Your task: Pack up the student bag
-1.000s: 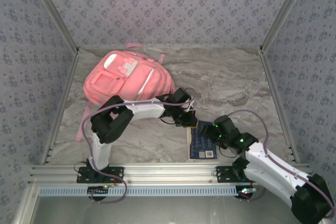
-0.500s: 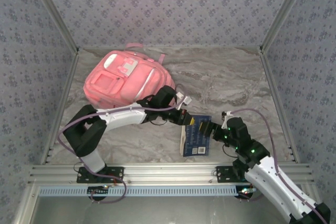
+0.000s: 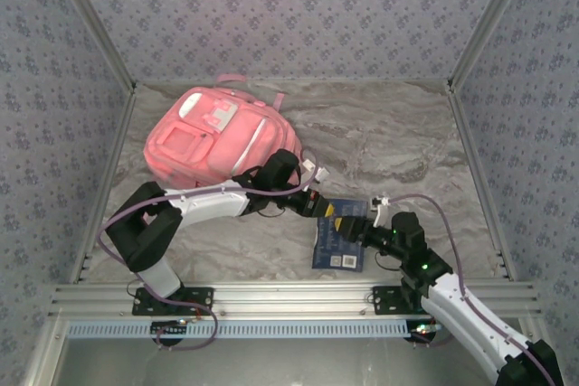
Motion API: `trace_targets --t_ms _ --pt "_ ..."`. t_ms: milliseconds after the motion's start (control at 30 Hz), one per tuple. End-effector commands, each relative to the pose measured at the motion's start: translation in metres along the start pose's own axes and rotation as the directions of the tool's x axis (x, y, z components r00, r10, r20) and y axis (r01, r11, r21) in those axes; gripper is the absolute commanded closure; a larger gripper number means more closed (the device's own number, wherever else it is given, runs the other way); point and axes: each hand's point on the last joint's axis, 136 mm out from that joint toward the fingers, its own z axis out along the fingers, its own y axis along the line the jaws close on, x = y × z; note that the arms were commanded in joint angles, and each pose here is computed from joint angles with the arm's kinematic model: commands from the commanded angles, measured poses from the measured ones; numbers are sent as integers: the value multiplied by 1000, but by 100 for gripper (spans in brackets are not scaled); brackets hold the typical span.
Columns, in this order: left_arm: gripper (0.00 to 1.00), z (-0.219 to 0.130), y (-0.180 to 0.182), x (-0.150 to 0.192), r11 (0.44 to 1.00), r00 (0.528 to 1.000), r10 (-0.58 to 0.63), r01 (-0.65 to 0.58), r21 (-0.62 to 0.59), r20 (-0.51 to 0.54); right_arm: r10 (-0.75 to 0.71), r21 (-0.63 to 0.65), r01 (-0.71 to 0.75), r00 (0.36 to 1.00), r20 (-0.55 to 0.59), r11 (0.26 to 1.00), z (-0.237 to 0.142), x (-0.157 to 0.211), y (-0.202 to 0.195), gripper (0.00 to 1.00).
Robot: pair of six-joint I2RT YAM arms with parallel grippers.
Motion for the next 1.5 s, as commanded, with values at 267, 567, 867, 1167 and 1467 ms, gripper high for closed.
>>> trace_targets --t_ms 267,567,867,1167,1467 --pt "59 -27 5 -16 997 994 -52 56 -48 93 -9 -19 9 1000 -6 1000 -3 -12 18 98" --pt "45 -52 11 2 984 982 -146 157 -82 122 -21 -328 52 995 97 943 -19 -49 97 100" --pt "41 -76 -26 -5 996 984 -85 87 -8 158 -38 -547 110 989 141 830 -47 -77 168 100" --pt "37 -109 -101 -15 970 980 -5 -43 239 199 -20 -628 118 987 161 769 -59 -90 196 100" --pt "56 -123 -126 -16 939 970 12 -95 331 244 -37 -666 126 989 146 735 -60 -94 215 100"
